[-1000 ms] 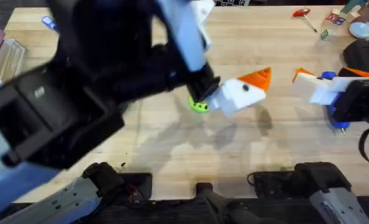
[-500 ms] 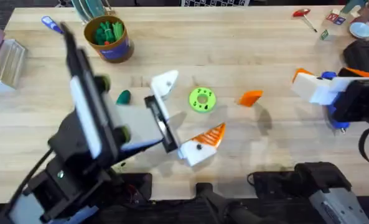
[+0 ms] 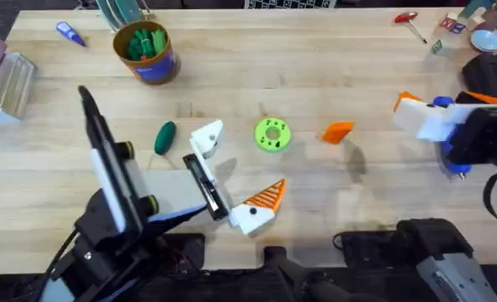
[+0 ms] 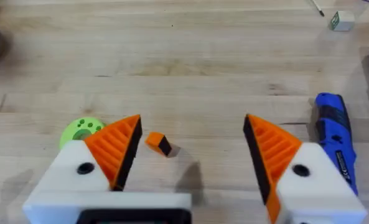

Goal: Pick up the gripper from the table and insert it into the empty holder that is missing its gripper. Then pick up a screw, insert it into the mounting hole, and use the screwdriver to tighten it. Finally, clean up the table by picking up the vegetable and placing it into the bucket.

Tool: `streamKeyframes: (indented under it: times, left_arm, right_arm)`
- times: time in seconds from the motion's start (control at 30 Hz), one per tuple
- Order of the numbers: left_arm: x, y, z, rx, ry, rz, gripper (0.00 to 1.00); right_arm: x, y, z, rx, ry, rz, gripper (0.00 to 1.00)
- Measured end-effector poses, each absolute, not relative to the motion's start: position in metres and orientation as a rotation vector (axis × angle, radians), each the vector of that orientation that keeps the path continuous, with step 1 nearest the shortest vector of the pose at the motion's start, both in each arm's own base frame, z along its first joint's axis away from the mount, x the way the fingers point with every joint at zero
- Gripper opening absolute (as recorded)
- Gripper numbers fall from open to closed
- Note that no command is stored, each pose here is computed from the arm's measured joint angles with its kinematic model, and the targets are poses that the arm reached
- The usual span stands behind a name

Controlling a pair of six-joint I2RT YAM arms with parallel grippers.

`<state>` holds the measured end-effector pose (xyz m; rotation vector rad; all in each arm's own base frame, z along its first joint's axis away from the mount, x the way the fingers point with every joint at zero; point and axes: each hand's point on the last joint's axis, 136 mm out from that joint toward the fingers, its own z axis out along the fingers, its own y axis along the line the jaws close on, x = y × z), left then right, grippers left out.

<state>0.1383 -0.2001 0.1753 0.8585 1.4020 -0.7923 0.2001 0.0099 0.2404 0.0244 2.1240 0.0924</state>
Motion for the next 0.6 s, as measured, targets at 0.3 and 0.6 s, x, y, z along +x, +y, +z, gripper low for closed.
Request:
streamKeyframes:
  times: [0.3,0.6]
  left_arm:
    - [0.1391,-0.2000,0.1618,0.863,1.451,-0.794,0.986]
    - [0.1392,-0.2000,0.1618,0.862,1.452,-0.795,0.986]
  right_arm:
    - [0.2001,0.0099,0.2404,0.024,2.124,0.092,0.991]
    - [0.2001,0.0099,0.2404,0.024,2.124,0.092,0.991]
